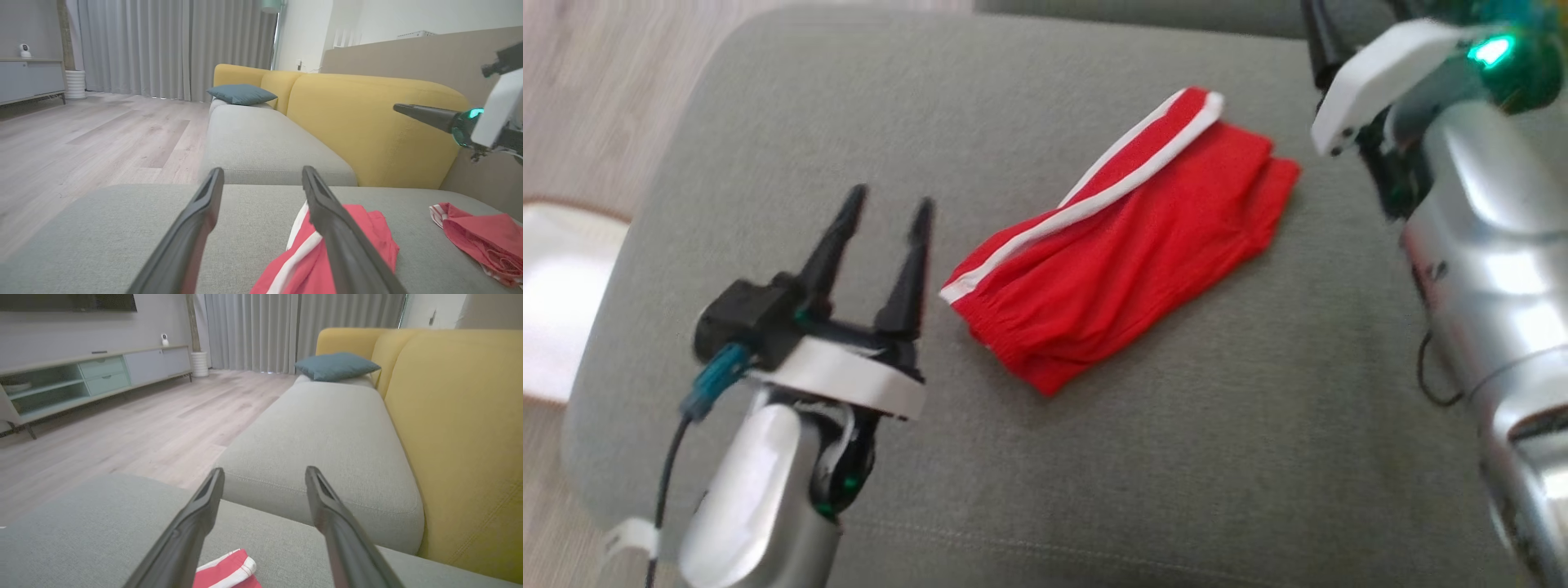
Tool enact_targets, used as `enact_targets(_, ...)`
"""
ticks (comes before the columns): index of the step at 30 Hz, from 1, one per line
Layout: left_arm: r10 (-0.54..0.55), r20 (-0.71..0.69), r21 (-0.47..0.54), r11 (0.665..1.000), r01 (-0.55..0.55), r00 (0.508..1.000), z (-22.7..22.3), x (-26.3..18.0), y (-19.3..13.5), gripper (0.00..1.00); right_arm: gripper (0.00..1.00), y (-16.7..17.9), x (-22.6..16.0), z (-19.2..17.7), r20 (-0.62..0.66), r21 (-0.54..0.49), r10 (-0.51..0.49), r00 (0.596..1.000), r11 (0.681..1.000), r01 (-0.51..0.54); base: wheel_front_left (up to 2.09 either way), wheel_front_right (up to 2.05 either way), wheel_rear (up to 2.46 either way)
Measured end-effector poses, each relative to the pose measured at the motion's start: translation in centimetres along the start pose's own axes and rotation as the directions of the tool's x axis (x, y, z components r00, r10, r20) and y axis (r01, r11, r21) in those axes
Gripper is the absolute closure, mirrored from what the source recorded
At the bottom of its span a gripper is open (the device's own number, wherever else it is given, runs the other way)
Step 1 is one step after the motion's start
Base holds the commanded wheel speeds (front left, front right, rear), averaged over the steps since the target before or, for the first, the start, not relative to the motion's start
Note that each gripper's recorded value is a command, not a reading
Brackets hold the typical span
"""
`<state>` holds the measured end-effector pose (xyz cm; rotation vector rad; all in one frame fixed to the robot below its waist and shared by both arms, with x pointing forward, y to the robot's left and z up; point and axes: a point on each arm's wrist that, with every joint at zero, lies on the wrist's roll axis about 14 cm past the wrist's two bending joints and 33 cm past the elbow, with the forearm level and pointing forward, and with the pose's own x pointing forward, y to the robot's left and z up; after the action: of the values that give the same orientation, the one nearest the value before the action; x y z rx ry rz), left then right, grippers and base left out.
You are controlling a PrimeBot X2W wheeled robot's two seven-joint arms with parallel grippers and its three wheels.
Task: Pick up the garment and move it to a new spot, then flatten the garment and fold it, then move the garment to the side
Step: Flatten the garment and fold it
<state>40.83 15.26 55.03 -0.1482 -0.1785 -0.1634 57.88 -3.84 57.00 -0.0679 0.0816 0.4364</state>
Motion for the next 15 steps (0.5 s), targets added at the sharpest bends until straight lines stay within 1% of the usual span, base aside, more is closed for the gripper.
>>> enact_targets(3,0.028,0.017,-0.005,1.0,-0.027,0.999,0.5,-0.3,0.4,0.0,0.0,0.1,-1.4,0.0,0.029,0.002,0.001,1.0,1.0,-0.001,0.0,0.0,0.0)
enact_targets(7,0.046,0.049,-0.008,0.999,-0.045,0.998,1.3,-0.7,0.4,0.0,0.0,0.1,-4.3,-1.5,0.059,-0.008,-0.002,0.998,1.0,0.002,0.0,0.0,0.0)
enact_targets(13,0.049,0.07,-0.002,0.999,-0.049,0.996,1.8,-1.1,0.0,0.0,0.0,-1.5,-8.2,-2.0,0.129,0.027,-0.065,0.99,0.998,0.062,0.0,0.0,0.0)
enact_targets(15,0.053,0.057,-0.009,0.999,-0.052,0.997,1.4,-1.5,-0.1,0.0,0.0,-1.8,-9.4,-2.7,0.129,0.035,-0.086,0.988,0.996,0.082,0.0,0.0,0.0)
